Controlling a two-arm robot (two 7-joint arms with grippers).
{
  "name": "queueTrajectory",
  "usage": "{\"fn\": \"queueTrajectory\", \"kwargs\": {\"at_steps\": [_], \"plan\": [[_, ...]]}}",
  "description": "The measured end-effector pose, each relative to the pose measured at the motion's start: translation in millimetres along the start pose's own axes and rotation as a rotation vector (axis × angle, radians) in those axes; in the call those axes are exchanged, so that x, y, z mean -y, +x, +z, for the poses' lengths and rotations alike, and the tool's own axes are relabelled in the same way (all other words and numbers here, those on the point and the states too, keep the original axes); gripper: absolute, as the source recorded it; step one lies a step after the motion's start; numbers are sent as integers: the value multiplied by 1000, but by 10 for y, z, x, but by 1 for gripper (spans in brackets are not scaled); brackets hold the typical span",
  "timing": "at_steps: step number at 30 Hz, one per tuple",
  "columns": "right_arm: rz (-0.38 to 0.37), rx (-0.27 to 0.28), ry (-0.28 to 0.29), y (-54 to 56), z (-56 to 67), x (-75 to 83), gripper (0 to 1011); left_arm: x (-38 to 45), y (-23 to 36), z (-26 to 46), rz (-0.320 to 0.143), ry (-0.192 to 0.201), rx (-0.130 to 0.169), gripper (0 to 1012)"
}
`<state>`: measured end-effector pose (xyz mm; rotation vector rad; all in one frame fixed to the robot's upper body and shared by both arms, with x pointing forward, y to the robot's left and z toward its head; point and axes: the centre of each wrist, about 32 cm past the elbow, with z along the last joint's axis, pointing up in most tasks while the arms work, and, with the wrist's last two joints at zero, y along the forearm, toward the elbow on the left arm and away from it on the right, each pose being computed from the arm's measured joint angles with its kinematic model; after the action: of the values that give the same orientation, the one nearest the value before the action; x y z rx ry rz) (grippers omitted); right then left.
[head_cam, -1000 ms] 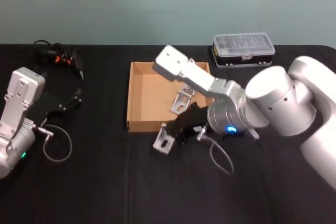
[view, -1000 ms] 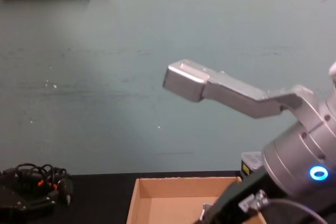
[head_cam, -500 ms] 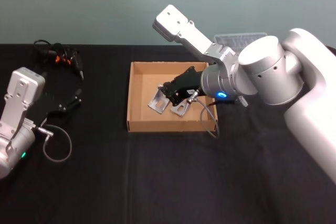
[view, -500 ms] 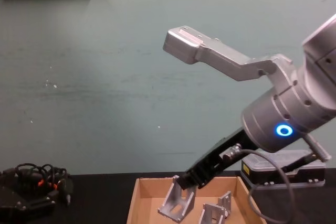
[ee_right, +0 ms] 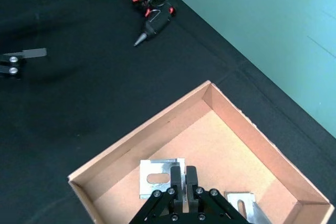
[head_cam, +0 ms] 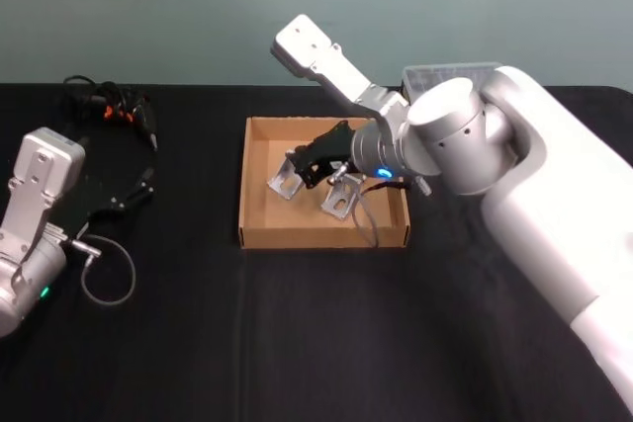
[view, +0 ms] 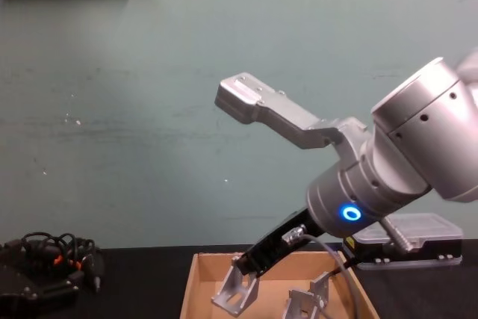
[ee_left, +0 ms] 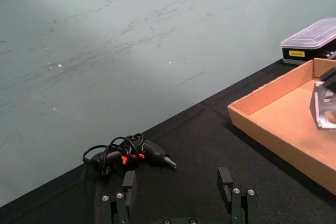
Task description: Use one hand to pick up the angle iron from the table and place it into the box.
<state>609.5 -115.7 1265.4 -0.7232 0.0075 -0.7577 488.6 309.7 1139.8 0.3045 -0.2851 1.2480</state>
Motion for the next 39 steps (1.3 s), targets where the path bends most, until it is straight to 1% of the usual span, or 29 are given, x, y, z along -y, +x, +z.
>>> {"fn": "queueTrajectory", "kwargs": {"at_steps": [1,2,9,14,20,29,31,33,34,35,37,39], "plan": [[0,0,0,0,0,0,57,0,0,0,0,0,0,1011],[-1,-3,-4,3,-3,-42,56,0,0,0,0,0,0,1011],[-3,-12,-19,21,-17,-171,57,0,0,0,0,0,0,1011],[-7,-21,-29,42,-47,-232,56,0,-1,0,0,0,0,1011],[-2,-27,-37,44,-79,-275,56,0,0,0,0,0,0,1011],[-2,-26,-36,45,-74,-271,56,0,0,0,0,0,0,1011],[-2,-26,-36,45,-73,-270,75,0,0,0,0,0,0,1011],[-2,-25,-35,44,-71,-268,129,0,0,0,0,0,0,1011],[-2,-25,-35,44,-70,-267,182,0,0,0,0,0,0,1011],[-2,-25,-35,44,-70,-267,197,0,0,0,0,0,0,1011],[-2,-25,-35,44,-70,-266,279,0,0,0,0,0,0,1011],[-2,-25,-35,43,-69,-266,335,0,0,0,0,0,0,1011]]}}
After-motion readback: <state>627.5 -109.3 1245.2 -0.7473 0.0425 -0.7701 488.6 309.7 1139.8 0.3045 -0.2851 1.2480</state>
